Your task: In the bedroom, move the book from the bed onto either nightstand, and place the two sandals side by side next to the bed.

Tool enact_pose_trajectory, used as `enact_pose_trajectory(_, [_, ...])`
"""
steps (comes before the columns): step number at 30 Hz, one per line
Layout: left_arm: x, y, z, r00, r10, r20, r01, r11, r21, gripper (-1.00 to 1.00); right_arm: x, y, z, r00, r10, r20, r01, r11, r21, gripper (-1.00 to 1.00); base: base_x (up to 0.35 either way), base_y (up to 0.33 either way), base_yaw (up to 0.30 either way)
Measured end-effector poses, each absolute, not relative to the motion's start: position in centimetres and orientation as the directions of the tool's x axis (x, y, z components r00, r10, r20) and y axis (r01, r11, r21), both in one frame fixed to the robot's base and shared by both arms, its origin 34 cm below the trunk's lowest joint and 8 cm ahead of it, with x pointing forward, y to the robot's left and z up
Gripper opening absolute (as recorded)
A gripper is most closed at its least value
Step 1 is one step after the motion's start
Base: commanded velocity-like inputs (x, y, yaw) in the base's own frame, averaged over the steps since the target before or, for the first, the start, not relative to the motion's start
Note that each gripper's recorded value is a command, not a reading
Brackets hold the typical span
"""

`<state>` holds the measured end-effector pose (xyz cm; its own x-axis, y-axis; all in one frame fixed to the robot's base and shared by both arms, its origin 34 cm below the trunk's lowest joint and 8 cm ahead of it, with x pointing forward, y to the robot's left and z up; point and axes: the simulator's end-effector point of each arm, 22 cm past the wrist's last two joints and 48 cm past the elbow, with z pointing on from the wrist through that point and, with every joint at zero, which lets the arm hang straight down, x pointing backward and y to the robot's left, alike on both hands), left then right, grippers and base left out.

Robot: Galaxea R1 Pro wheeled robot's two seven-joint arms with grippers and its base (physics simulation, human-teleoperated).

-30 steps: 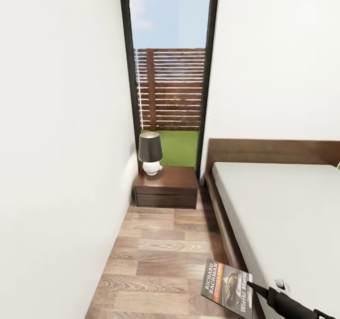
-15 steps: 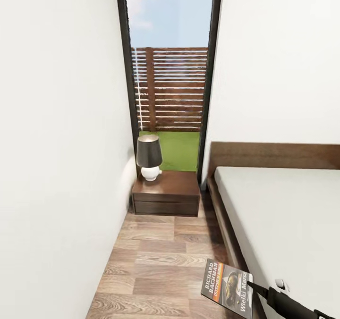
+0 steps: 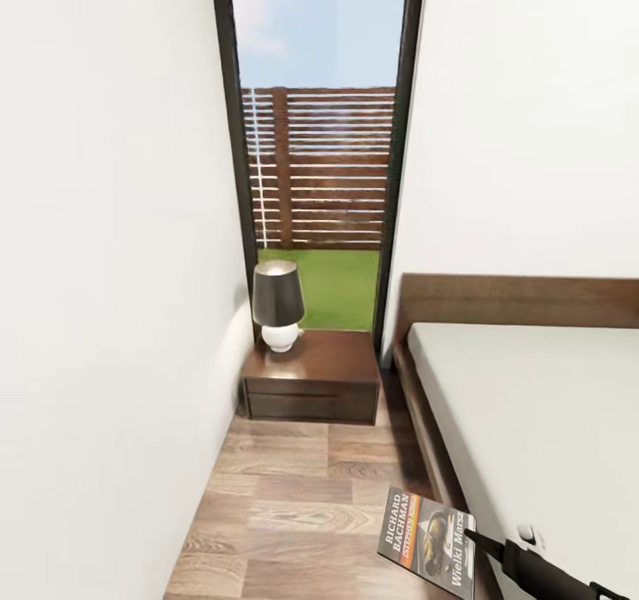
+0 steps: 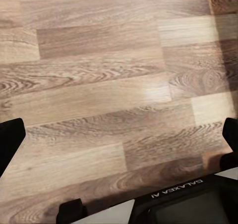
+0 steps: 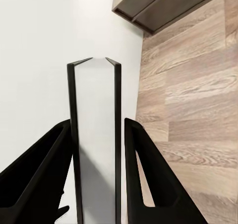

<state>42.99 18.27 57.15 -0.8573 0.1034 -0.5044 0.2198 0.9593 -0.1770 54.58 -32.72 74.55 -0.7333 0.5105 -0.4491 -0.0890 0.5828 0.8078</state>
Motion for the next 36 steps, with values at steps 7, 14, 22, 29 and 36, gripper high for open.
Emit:
enact_pose_trajectory(7, [43.0, 18.25, 57.15, -0.858, 0.1, -0.504, 0.217, 0.96, -0.178, 1.0, 54.59, -32.73, 74.56, -0.733, 0.511, -0.449, -0.089, 0.583, 0.808, -1.0, 0.332, 0.0, -0.046])
enact_pose_trajectory(14, [42.99, 18.16, 57.16, -0.858, 0.101, -0.504, 0.218, 0.959, -0.179, 1.0, 54.56, -32.71, 74.54, -0.734, 0.51, -0.449, -0.089, 0.583, 0.808, -1.0, 0.332, 0.0, -0.15])
enact_pose_trajectory(22, [43.02, 18.16, 57.17, -0.857, 0.1, -0.506, 0.218, 0.959, -0.179, 1.0, 54.57, -32.7, 74.56, -0.734, 0.51, -0.449, -0.09, 0.583, 0.808, -1.0, 0.332, 0.0, -0.012])
enact_pose_trajectory(29, [43.02, 18.16, 57.18, -0.857, 0.099, -0.506, 0.217, 0.96, -0.18, 1.0, 54.57, -32.71, 74.55, -0.734, 0.51, -0.449, -0.089, 0.583, 0.808, -1.0, 0.332, 0.0, -0.001])
enact_pose_trajectory(36, [43.03, 18.16, 57.18, -0.857, 0.099, -0.506, 0.217, 0.96, -0.18, 1.0, 54.57, -32.72, 74.54, -0.733, 0.51, -0.449, -0.089, 0.583, 0.808, -1.0, 0.332, 0.0, 0.0])
